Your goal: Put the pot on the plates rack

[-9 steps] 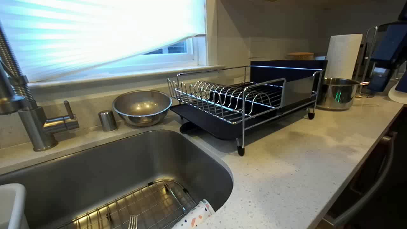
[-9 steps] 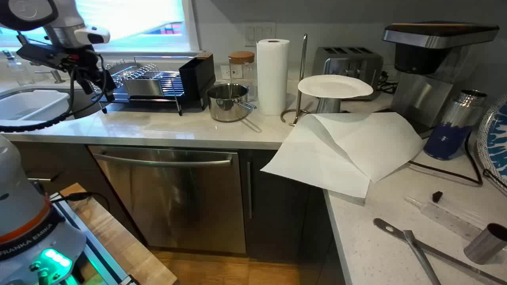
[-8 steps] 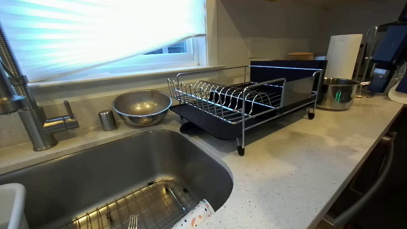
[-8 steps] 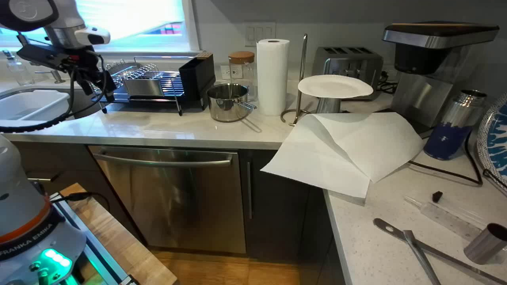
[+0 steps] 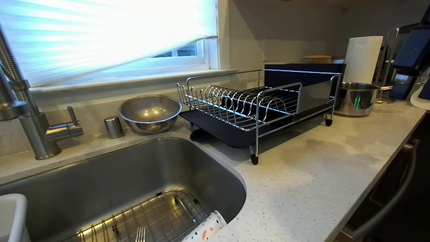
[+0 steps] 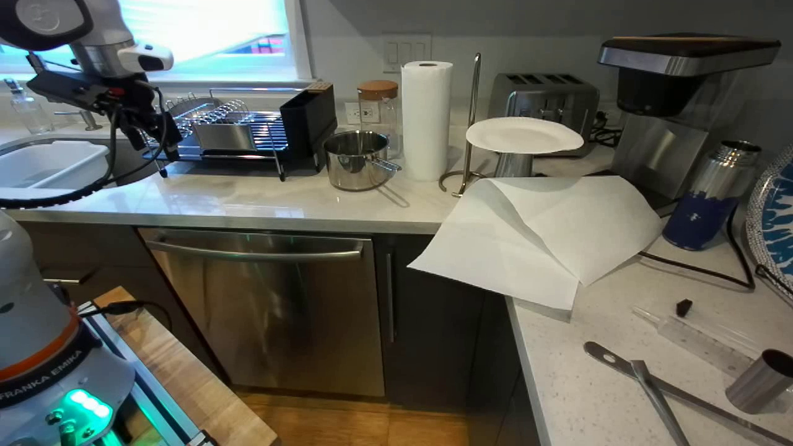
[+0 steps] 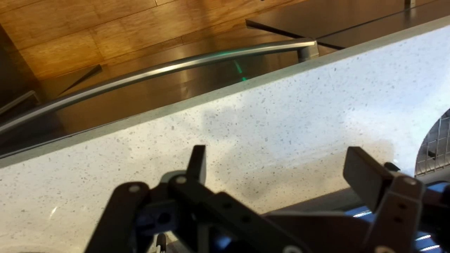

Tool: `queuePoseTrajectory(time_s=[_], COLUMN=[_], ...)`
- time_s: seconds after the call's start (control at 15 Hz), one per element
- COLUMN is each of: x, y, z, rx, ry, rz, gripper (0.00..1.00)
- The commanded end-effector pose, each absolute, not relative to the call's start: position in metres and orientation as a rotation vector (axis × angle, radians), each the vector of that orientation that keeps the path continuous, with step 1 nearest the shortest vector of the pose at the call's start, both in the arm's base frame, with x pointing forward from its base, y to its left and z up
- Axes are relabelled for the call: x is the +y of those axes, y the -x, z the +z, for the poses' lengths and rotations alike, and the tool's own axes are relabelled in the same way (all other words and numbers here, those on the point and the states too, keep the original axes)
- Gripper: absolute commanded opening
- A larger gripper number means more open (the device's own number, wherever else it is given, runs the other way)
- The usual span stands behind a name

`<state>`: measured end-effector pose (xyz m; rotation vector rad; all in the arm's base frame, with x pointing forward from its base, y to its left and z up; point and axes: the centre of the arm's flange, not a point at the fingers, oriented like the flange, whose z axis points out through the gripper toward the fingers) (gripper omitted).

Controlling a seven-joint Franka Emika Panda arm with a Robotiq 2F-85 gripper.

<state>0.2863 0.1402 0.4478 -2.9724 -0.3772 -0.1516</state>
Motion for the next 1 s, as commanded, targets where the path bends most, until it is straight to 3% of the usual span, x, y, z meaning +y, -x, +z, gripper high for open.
queuePoseTrajectory(time_s=[0.0, 0.47, 0.93], x=[0.132, 0.082, 0.023], y=[-0.301, -0.348, -0.386], z=[0.46, 0.526, 0.542], rx=[-0.382, -0.206, 0.159], ry=[2.986, 3.041, 3.002], rz=[-0.225, -0.43, -0.447], gripper=[1.0, 1.0, 1.0])
